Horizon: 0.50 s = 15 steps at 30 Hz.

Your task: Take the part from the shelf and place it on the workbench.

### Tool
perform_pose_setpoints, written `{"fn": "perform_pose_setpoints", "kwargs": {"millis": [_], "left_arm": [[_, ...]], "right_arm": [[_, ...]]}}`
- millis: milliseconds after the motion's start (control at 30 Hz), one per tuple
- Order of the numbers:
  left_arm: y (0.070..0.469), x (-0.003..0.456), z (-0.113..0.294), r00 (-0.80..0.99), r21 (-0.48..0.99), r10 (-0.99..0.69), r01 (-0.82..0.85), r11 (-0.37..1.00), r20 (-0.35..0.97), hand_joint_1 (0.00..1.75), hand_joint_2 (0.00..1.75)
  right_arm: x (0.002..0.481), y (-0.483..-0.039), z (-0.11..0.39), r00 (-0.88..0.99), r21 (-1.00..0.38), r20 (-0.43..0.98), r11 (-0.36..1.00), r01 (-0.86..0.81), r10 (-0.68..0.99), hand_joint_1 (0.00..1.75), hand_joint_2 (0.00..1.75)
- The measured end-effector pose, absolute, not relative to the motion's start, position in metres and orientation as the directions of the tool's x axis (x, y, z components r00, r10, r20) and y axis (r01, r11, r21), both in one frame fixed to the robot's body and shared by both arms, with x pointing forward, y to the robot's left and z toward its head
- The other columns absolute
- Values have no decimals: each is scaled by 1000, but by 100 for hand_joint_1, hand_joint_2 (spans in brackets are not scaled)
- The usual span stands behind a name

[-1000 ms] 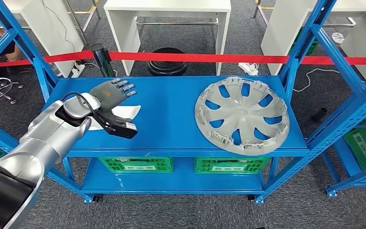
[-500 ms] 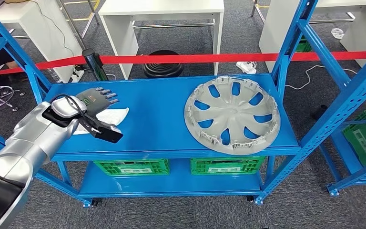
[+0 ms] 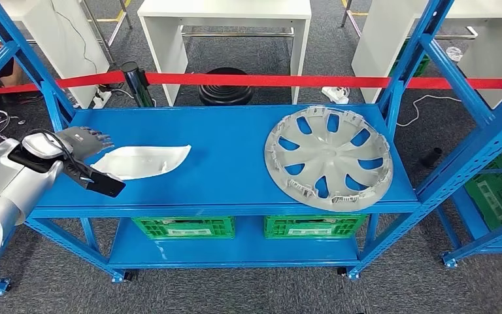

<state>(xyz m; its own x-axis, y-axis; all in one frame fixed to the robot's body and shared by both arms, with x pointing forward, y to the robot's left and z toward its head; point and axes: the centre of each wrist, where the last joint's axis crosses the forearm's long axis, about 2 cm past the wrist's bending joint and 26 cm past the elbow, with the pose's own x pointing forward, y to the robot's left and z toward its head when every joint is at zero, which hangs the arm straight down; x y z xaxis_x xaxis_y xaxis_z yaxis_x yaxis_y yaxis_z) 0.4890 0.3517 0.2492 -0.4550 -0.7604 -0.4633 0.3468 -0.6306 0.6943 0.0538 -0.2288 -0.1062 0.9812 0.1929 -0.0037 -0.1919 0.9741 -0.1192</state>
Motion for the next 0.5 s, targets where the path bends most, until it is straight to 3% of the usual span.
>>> {"fn": "perform_pose_setpoints", "kwargs": {"millis": [500], "left_arm": [[396,479,242,-407,689,-798,414,-595,-444,0,0]], "right_arm": [[55,-229,-106,981,-124,4,974,-191,193,0,0]]}}
